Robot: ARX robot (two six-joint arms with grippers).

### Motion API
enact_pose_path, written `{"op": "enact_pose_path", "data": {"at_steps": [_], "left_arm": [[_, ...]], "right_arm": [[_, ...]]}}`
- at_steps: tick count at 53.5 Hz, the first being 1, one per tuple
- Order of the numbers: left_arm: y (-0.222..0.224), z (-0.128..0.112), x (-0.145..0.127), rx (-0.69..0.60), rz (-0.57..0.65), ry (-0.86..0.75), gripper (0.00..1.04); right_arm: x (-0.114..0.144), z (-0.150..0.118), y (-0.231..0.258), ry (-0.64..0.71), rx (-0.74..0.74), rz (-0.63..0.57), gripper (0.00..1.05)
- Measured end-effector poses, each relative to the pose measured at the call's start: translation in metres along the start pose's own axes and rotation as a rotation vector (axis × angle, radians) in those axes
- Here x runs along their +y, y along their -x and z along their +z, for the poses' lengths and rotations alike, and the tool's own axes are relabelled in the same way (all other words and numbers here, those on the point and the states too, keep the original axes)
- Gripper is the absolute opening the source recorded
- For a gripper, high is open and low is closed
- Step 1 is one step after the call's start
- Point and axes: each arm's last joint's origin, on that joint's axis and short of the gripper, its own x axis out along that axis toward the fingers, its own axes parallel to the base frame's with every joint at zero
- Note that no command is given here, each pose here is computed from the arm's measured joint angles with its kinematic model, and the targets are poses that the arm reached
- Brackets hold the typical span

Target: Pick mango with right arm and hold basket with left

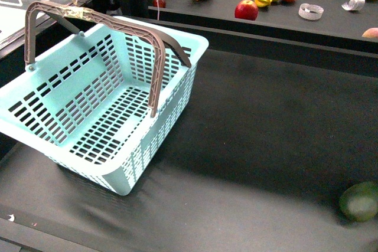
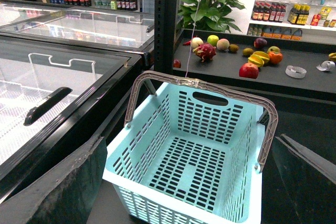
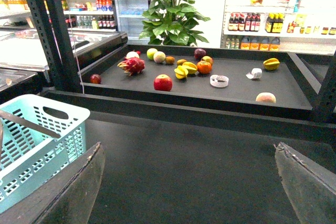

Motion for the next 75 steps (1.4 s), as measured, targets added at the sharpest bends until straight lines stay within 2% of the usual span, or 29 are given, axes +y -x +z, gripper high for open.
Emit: {"op": "enact_pose_path", "data": {"at_steps": [4, 7, 17, 29, 46, 60, 75], "left_arm": [[0.000, 0.001, 0.000, -0.009, 0.030, 0.037, 0.99], [-0.003, 0.003, -0.002, -0.023, 0.039, 0.139, 0.99], [-0.032, -0.002, -0.010, 0.048, 0.035, 0.255, 0.99], [-0.093, 0.003, -0.027, 0.110, 0.016, 0.400, 0.99], [-0.171, -0.032, -0.048, 0.286, 0.042, 0.600, 0.99], [-0.212, -0.049, -0.065, 0.345, 0.021, 0.723, 0.99], [-0.252, -0.070, -0.082, 0.398, 0.007, 0.788, 0.99]], "right_arm": [[0.000, 0.000, 0.000, 0.000, 0.000, 0.000, 0.97], [0.000, 0.000, 0.000, 0.000, 0.000, 0.000, 0.97], [0.000, 0.000, 0.000, 0.000, 0.000, 0.000, 0.97], [0.000, 0.000, 0.000, 0.000, 0.000, 0.000, 0.97], [0.000, 0.000, 0.000, 0.000, 0.000, 0.000, 0.97], [0.000, 0.000, 0.000, 0.000, 0.000, 0.000, 0.97], [0.000, 0.000, 0.000, 0.000, 0.000, 0.000, 0.97]]}}
